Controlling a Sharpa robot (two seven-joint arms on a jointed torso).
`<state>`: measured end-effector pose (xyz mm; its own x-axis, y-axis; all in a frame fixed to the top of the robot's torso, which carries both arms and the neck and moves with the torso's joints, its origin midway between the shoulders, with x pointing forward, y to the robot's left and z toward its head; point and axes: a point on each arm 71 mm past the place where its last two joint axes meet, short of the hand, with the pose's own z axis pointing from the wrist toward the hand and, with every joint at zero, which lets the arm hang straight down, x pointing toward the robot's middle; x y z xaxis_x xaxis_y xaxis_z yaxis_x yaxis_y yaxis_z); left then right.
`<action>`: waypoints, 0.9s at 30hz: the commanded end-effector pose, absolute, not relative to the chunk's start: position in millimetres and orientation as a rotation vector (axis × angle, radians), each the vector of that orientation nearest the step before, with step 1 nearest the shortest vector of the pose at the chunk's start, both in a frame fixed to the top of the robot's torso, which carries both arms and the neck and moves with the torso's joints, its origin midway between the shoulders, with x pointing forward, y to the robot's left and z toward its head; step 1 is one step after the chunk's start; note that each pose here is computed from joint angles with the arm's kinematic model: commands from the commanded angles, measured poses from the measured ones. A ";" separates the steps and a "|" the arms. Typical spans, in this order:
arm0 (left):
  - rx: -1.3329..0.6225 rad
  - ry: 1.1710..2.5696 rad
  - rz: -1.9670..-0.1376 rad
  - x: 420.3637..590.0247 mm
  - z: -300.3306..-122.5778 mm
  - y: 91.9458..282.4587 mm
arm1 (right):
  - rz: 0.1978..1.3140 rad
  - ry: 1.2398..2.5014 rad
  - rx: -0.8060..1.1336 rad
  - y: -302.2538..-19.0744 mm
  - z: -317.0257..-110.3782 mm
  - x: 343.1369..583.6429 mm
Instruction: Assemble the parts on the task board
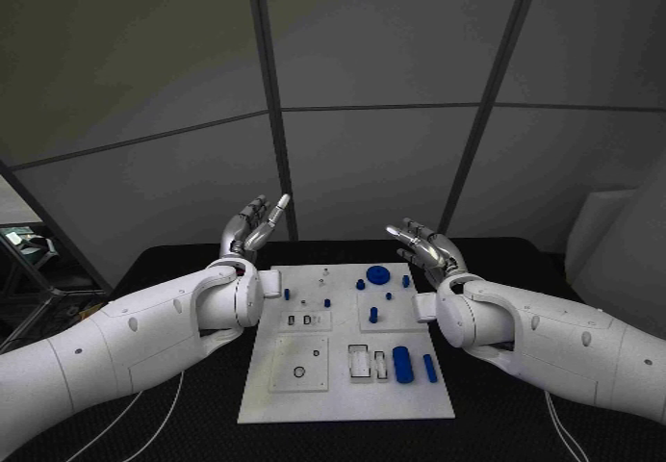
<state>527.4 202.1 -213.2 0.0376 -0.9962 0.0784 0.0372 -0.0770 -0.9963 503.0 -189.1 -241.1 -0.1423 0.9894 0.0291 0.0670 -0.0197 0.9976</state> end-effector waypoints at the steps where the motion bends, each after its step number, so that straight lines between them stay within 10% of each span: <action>1: -1.245 1.121 -1.343 532.2 -209.4 198.5 | 1.395 1.526 1.116 -177.9 -244.6 505.9; 27: -1.225 1.146 -1.413 522.4 -202.8 233.1 | 1.137 1.442 0.600 -220.2 -210.2 532.9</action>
<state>523.4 237.8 -206.6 -0.0399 -0.9915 0.1235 0.0460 -0.1253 -0.9910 532.7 -222.9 -214.8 -0.2171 0.9083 -0.3577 -0.1748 0.3243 0.9297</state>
